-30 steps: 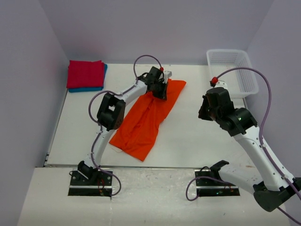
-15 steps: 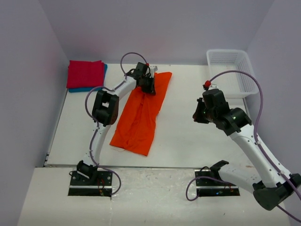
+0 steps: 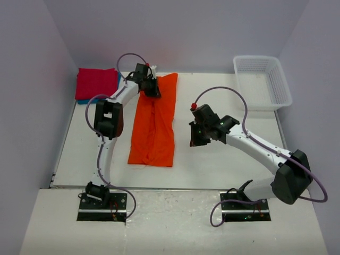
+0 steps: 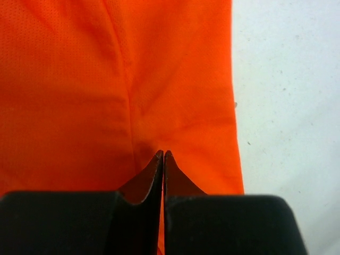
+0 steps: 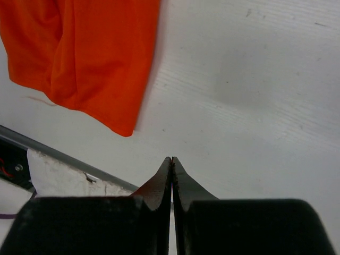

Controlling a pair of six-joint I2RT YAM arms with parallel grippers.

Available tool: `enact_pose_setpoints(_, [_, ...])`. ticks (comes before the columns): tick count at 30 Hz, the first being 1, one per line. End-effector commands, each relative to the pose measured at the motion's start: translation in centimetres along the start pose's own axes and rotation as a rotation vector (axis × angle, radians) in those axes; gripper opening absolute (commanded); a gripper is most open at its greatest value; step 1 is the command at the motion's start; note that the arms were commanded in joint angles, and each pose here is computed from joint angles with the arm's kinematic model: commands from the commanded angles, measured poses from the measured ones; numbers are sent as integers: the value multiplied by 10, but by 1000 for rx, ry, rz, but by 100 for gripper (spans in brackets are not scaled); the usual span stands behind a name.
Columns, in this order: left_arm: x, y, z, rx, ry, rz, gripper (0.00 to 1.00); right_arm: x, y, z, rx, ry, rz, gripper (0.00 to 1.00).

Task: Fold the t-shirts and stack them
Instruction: Rotate the tshirt 90 degrees

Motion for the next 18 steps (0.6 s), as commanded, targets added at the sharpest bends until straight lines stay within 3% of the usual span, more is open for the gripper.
enact_pose_setpoints(1, [-58, 66, 45, -158, -60, -113, 1, 24, -6, 20, -53, 24, 92, 0])
enact_pose_setpoints(5, [-86, 107, 44, -198, -22, -159, 8, 32, -19, 18, -19, 28, 142, 11])
enact_pose_setpoints(6, [-96, 132, 49, -254, -16, -146, 10, 34, -22, 19, -23, 29, 154, 14])
enact_pose_setpoints(8, [-87, 135, 23, -228, 58, -86, 12, 37, -28, 13, -5, 25, 178, 22])
enact_pose_setpoints(9, [-94, 157, 22, -280, 63, -62, 13, 39, -30, 14, -14, 21, 189, 25])
enact_pose_setpoints(10, [-87, 150, -6, -232, 88, -19, 14, 40, -32, 12, -10, 18, 197, 32])
enact_pose_setpoints(12, [-87, 172, -25, -272, 84, 86, 16, 39, -37, 7, -1, 12, 199, 36])
enact_pose_setpoints(14, [-87, 169, -70, -216, 48, 180, 16, 36, -39, 3, 6, 9, 191, 38])
enact_pose_setpoints(15, [-85, 185, -78, -257, 30, 247, 17, 36, -38, 3, 0, 11, 189, 38])
enact_pose_setpoints(16, [-98, 183, -102, -232, -1, 245, 18, 35, -39, 1, 2, 13, 188, 38])
enact_pose_setpoints(18, [-85, 191, -139, -217, -27, 333, 22, 33, -36, 0, -10, 23, 181, 40])
Point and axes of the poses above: each gripper's point midway between its finger pads, its own y axis back along the fingers, its own x axis along the line the jaws close on, z = x × y, the point moved 3 cm from there along y, back along the fingers, and after that the axes turned 15 degrees about y, right-handed, at the moved point
